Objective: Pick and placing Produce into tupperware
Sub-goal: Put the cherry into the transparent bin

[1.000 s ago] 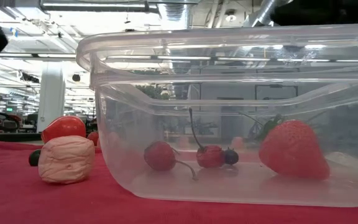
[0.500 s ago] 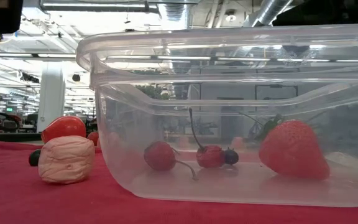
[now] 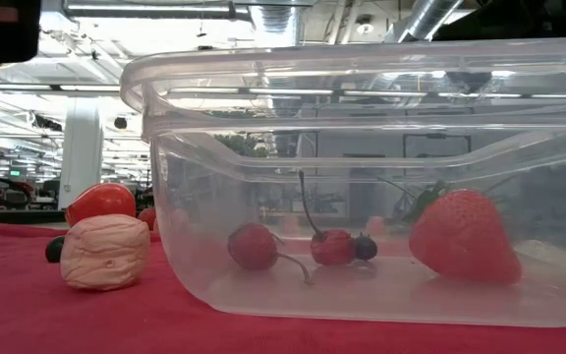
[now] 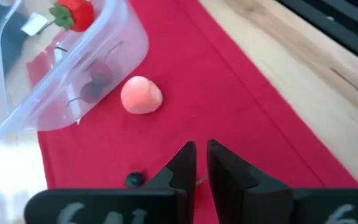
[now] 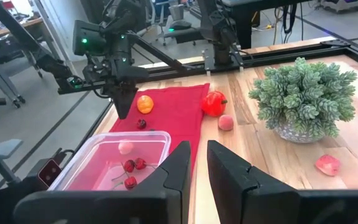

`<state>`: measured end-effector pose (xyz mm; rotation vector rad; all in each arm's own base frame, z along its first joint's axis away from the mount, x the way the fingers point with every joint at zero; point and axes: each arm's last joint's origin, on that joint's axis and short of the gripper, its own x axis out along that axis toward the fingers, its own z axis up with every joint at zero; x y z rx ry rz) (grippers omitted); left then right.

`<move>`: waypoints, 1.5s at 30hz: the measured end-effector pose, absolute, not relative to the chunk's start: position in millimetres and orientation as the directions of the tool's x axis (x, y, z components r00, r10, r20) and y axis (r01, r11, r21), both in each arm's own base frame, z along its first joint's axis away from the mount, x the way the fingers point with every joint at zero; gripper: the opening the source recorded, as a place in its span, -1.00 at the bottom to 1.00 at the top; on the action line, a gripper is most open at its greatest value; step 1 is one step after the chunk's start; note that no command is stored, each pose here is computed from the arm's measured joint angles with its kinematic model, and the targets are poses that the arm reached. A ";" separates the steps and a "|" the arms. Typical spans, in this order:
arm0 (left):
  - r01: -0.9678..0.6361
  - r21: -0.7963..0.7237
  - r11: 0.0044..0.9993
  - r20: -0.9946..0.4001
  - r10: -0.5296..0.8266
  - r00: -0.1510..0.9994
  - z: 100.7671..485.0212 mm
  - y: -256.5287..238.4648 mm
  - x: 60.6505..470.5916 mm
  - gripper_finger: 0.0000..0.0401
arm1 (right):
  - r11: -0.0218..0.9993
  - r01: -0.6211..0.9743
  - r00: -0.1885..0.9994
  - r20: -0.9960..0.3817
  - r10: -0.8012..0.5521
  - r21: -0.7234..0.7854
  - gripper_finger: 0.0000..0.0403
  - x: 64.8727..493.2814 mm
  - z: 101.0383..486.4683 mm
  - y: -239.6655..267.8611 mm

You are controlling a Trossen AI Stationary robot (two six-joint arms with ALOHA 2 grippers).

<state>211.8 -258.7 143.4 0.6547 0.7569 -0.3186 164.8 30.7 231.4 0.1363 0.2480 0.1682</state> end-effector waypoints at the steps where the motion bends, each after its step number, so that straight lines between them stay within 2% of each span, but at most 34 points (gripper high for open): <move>1: 0.488 0.430 0.760 -0.720 -0.036 0.693 143.4 -258.3 212.3 -0.85 | 0.977 -0.149 0.956 -0.232 0.182 0.155 -0.62 164.7 231.5 30.7; 9: 0.579 0.368 0.727 -0.767 -0.115 0.632 142.0 -260.1 211.1 -0.86 | 0.977 -0.148 0.956 -0.232 0.182 0.153 -0.62 164.8 231.5 30.7; 22: 0.568 0.378 0.731 -0.791 -0.064 0.609 139.6 -250.0 216.7 -0.86 | 0.977 -0.148 0.956 -0.232 0.182 0.153 -0.62 164.7 231.5 30.7; 33: 0.643 0.424 0.637 -0.797 -0.074 0.599 139.5 -249.1 217.8 -0.86 | 0.977 -0.148 0.955 -0.233 0.182 0.154 -0.62 164.7 231.4 30.7; 41: 0.624 0.406 0.667 -0.794 -0.080 0.602 138.6 -247.1 222.9 -0.86 | 0.977 -0.148 0.955 -0.233 0.182 0.154 -0.62 164.7 231.4 30.7; 45: 0.658 0.368 0.657 -0.819 -0.106 0.563 130.3 -249.1 223.4 -0.86 | 0.977 -0.147 0.954 -0.239 0.181 0.154 -0.62 164.6 230.8 30.7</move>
